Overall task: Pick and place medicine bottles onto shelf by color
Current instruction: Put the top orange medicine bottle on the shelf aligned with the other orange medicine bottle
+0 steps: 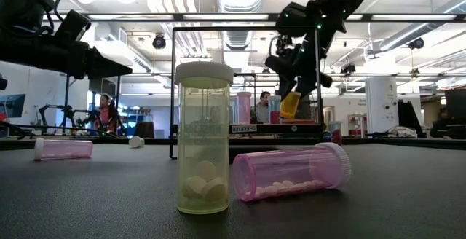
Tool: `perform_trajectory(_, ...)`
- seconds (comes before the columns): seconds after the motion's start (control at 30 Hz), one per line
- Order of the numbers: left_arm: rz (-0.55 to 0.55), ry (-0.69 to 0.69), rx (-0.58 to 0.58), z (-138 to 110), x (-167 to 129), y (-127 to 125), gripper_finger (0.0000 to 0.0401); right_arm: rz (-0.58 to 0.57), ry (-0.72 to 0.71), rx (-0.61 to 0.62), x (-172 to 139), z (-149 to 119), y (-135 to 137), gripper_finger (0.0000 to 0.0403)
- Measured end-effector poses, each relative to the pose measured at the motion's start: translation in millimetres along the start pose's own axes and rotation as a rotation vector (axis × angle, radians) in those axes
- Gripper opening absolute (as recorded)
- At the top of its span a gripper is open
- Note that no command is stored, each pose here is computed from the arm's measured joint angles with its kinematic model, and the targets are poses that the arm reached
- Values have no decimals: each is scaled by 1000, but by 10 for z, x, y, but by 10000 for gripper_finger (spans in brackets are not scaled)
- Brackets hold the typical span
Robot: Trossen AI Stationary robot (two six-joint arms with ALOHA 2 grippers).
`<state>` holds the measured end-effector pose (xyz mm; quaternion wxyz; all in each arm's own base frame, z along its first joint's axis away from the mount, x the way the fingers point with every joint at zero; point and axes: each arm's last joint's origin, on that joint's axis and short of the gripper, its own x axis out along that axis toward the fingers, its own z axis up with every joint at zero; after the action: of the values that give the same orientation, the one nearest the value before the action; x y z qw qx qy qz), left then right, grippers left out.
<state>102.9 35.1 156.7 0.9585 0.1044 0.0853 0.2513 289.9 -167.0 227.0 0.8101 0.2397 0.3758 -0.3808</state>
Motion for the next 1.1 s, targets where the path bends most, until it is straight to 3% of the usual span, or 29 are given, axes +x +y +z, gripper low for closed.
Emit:
perform_trajectory(0.43, 0, 0, 0, 0, 0, 0, 199, 82, -15, -235, -27, -37, 164, 187)
perform_trajectory(1.1, 0, 1, 0, -1, 0, 0, 199, 112, -26, -420, 177, 59, 256, 193)
